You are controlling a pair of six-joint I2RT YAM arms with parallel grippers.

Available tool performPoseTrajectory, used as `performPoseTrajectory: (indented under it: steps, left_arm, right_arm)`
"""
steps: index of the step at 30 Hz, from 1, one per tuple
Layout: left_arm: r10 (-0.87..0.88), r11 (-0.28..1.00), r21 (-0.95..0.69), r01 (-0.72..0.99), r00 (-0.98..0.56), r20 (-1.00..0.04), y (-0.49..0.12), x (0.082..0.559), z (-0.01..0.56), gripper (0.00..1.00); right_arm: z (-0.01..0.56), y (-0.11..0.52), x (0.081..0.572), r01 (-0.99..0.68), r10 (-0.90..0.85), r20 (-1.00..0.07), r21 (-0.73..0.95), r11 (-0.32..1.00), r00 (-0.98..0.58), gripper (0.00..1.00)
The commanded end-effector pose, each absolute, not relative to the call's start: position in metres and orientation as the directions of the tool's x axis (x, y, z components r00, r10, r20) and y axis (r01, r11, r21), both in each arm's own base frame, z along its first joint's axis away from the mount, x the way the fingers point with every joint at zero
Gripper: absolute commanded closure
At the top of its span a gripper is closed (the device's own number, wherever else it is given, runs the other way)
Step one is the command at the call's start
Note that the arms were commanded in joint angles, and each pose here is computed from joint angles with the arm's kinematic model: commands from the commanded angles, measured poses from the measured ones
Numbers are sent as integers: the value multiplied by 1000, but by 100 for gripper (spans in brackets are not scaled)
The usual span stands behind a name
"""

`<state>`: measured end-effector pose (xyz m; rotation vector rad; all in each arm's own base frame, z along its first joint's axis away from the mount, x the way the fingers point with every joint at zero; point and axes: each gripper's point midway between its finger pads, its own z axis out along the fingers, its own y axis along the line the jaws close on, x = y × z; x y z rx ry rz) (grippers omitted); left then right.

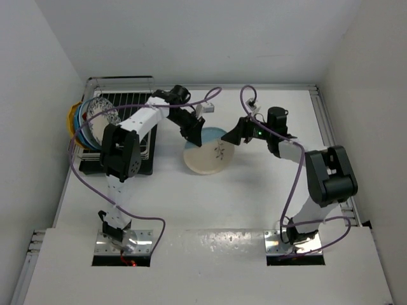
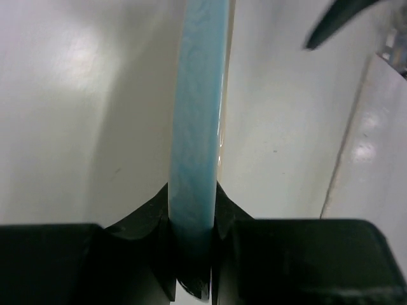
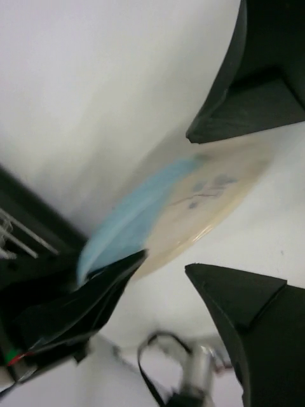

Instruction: Load the plates into the dish rack

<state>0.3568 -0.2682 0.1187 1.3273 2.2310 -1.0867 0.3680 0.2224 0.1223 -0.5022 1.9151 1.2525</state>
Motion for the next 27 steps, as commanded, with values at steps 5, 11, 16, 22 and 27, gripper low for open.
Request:
performPoseTrajectory:
  steps: [5, 11, 16, 22, 27]
  left_arm:
    - [419, 735, 16, 678, -435, -797, -189, 453, 297, 100]
    - [386, 920, 332, 207, -336, -859, -80, 468, 401, 100]
    - [361, 902, 423, -86, -388, -848, 6, 446, 431, 100]
    - [240, 952, 296, -82, -401, -884, 60, 419, 418, 100]
    - [214, 973, 232, 0, -389, -896, 73, 401, 420, 100]
  right_arm:
    - [151, 120, 432, -238, 167, -892, 286, 928, -420, 17]
    - [170, 91, 414, -104, 130, -937, 172, 980, -325, 17]
    - [156, 100, 394, -135, 60, -924, 119, 984, -378, 17]
    - [157, 127, 383, -204, -18, -916, 70, 976, -400, 17]
    - [154, 139, 376, -188, -14, -913, 69, 980, -407, 17]
